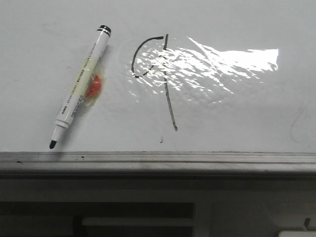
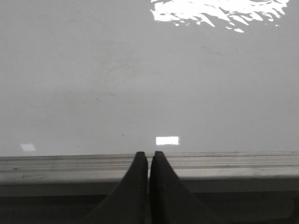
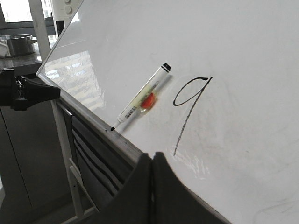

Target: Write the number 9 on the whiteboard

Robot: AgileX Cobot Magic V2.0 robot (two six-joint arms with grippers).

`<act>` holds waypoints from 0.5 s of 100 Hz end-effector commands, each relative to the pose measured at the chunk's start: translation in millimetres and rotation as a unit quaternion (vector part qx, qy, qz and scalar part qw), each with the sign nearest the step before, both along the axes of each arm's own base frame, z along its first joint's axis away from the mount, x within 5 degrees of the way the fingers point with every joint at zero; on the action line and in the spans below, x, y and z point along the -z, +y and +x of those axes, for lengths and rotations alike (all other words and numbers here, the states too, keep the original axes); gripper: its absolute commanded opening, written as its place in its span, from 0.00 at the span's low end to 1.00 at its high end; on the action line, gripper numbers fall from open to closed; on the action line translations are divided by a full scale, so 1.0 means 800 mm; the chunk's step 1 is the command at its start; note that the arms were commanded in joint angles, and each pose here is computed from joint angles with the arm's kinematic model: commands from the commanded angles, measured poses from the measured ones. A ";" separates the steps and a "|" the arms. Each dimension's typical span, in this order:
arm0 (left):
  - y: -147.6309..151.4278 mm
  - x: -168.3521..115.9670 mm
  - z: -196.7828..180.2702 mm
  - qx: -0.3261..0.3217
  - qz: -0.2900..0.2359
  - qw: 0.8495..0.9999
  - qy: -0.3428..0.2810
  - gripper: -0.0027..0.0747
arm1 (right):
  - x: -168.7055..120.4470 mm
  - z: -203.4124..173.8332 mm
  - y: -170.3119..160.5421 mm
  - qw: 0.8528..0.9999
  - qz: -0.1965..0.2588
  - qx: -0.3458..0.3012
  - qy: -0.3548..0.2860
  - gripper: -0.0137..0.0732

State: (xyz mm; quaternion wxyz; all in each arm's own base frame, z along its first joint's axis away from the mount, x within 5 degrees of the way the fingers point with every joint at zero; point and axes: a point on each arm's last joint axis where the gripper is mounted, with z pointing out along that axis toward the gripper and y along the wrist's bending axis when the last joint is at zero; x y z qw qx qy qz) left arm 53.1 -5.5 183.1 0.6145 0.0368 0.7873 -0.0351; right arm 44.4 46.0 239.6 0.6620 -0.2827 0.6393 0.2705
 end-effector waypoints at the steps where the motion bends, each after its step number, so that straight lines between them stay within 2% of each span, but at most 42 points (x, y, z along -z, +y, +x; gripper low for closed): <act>1: 0.000 0.001 0.000 -0.002 -0.009 1.000 -0.025 0.01 | -0.020 -0.001 0.000 0.999 0.027 -0.001 -0.043 0.09; 12: 0.000 0.001 0.000 -0.002 -0.009 1.000 -0.025 0.01 | -0.019 -0.001 0.000 0.999 0.029 0.001 -0.045 0.09; 24: 0.000 0.001 0.000 -0.002 -0.009 1.000 -0.025 0.01 | -0.020 0.002 -0.004 0.994 0.066 0.029 -0.086 0.09; 31: 0.000 0.001 0.000 -0.002 -0.009 1.000 -0.025 0.01 | -0.014 0.004 -0.007 0.986 0.094 0.060 -0.123 0.09; 41: 0.000 0.001 0.000 -0.002 -0.009 1.000 -0.025 0.01 | -0.002 0.004 -0.017 0.966 0.137 0.111 -0.190 0.09; 50: 0.000 0.001 0.000 -0.002 -0.009 1.000 -0.025 0.01 | -0.002 0.010 -0.024 0.961 0.121 0.171 -0.182 0.09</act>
